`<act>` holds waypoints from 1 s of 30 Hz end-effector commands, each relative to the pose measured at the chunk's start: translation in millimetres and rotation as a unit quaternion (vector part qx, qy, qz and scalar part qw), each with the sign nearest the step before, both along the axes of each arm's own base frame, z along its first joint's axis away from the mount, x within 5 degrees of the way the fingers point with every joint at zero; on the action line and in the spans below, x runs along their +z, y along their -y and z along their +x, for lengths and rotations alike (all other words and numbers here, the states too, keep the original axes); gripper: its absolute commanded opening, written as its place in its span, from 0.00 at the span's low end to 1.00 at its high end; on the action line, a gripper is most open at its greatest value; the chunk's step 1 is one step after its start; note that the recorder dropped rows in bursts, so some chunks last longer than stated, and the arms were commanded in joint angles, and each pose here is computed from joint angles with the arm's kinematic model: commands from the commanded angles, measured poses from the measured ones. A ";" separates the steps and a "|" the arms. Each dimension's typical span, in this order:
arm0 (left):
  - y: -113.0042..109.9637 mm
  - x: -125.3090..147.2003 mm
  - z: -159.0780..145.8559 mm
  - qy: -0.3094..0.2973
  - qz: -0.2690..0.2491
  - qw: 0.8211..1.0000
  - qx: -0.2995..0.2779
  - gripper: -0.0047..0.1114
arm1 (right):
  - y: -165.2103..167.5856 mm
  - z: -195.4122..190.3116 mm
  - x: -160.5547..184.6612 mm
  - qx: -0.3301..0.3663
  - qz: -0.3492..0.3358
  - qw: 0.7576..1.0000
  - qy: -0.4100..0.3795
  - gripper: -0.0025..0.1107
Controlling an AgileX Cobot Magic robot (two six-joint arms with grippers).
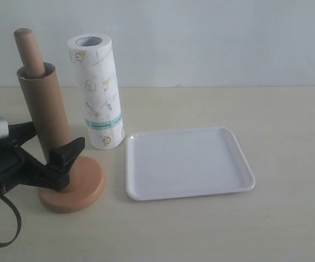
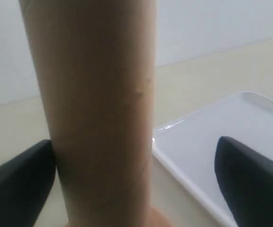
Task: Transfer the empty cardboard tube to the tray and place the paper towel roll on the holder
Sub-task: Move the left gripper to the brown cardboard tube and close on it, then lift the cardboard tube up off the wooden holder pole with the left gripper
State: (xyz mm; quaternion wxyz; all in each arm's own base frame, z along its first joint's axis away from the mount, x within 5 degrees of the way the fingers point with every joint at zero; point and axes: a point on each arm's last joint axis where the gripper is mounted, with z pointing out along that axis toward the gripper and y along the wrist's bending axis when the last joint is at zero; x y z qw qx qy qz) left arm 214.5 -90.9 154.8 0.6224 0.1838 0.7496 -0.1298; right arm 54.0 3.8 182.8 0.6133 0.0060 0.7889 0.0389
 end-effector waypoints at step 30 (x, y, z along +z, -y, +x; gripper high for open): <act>0.3 39.8 -1.1 0.100 0.006 0.995 -0.002 0.08 | 0.2 -0.2 0.9 -0.002 0.000 1.000 0.004 0.06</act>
